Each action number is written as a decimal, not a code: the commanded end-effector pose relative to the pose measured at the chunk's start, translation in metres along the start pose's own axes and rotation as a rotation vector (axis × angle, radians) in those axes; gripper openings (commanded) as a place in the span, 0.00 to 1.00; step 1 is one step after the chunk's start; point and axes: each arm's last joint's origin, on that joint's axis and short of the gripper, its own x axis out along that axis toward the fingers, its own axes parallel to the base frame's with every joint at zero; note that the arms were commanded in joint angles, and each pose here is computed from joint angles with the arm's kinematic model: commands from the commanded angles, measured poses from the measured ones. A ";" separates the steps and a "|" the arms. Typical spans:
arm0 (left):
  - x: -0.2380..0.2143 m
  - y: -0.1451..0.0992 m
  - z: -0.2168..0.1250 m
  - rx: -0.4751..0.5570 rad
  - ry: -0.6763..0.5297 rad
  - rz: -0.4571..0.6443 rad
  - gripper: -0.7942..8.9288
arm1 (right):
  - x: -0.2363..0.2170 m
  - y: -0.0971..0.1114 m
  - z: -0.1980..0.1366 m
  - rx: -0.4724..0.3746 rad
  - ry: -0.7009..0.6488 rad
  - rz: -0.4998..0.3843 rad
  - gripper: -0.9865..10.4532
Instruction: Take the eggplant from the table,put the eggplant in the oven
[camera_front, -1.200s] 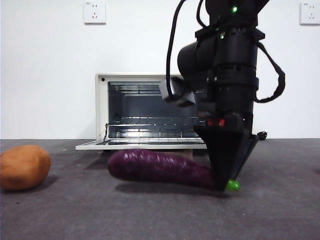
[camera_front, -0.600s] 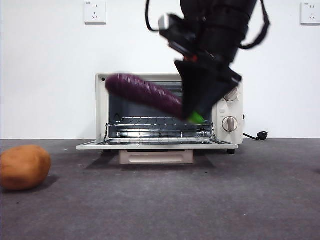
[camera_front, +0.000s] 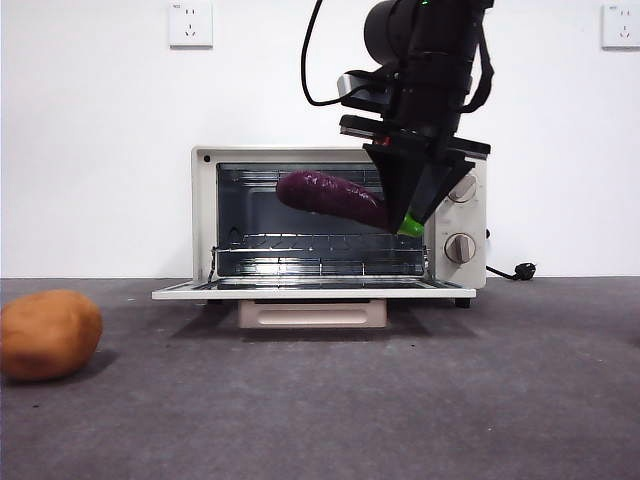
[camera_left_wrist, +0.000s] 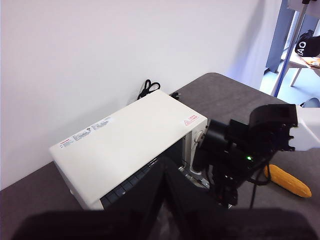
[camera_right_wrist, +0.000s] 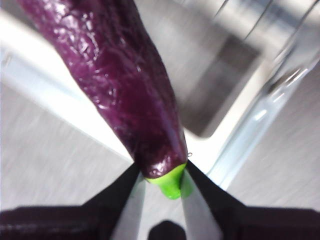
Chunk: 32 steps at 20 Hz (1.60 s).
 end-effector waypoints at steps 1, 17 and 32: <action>-0.002 -0.001 0.001 -0.004 -0.007 -0.006 0.08 | 0.010 -0.005 0.009 0.032 0.005 -0.028 0.08; -0.002 -0.004 -0.003 -0.010 0.034 -0.023 0.08 | 0.027 -0.016 0.049 0.048 -0.189 -0.255 0.08; -0.001 -0.009 -0.007 -0.016 0.075 -0.051 0.08 | 0.028 -0.017 0.060 0.060 -0.299 -0.247 0.32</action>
